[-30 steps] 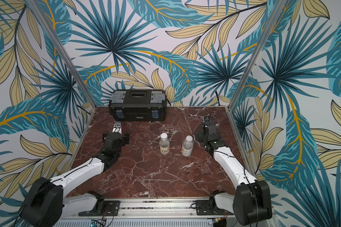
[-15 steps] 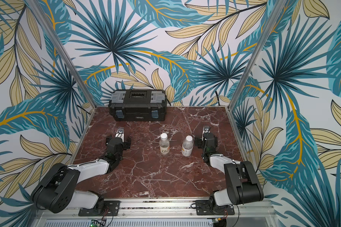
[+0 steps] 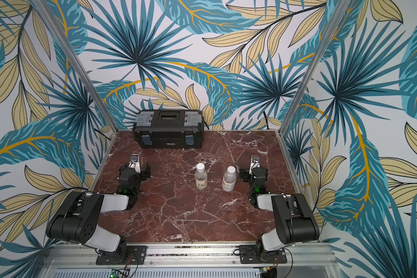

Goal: Screw on the bottle caps
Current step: Reset both arms

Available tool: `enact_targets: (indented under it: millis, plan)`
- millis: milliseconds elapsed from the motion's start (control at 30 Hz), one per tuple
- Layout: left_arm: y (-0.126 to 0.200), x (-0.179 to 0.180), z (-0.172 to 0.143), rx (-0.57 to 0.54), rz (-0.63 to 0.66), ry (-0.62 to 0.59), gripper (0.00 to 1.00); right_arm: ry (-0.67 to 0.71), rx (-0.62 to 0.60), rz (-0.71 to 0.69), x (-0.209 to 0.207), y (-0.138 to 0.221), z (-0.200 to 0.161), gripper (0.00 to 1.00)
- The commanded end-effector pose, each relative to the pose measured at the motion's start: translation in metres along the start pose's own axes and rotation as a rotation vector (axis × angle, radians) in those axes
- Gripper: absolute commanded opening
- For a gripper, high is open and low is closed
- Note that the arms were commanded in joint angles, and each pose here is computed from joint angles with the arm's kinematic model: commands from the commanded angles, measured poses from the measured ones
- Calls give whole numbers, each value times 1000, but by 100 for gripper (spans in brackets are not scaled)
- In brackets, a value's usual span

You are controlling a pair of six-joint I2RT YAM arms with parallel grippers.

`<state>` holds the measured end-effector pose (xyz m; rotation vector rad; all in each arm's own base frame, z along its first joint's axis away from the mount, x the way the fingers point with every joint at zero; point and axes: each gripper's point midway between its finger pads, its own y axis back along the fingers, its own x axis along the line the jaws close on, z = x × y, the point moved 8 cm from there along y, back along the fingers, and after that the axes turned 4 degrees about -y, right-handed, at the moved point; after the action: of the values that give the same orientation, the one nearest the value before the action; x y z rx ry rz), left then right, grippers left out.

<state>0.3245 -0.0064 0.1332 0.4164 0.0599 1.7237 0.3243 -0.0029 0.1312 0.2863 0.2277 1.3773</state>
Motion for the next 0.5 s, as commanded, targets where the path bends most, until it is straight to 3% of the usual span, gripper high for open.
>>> enact_targets:
  millis: [0, 467]
  plan:
    - [1, -7, 7, -21, -115, 22, 100, -22, -29, 7, -1, 1, 2, 99]
    - [-1, -4, 6, -11, -117, 38, 100, -21, -30, 9, 0, 2, 2, 99]
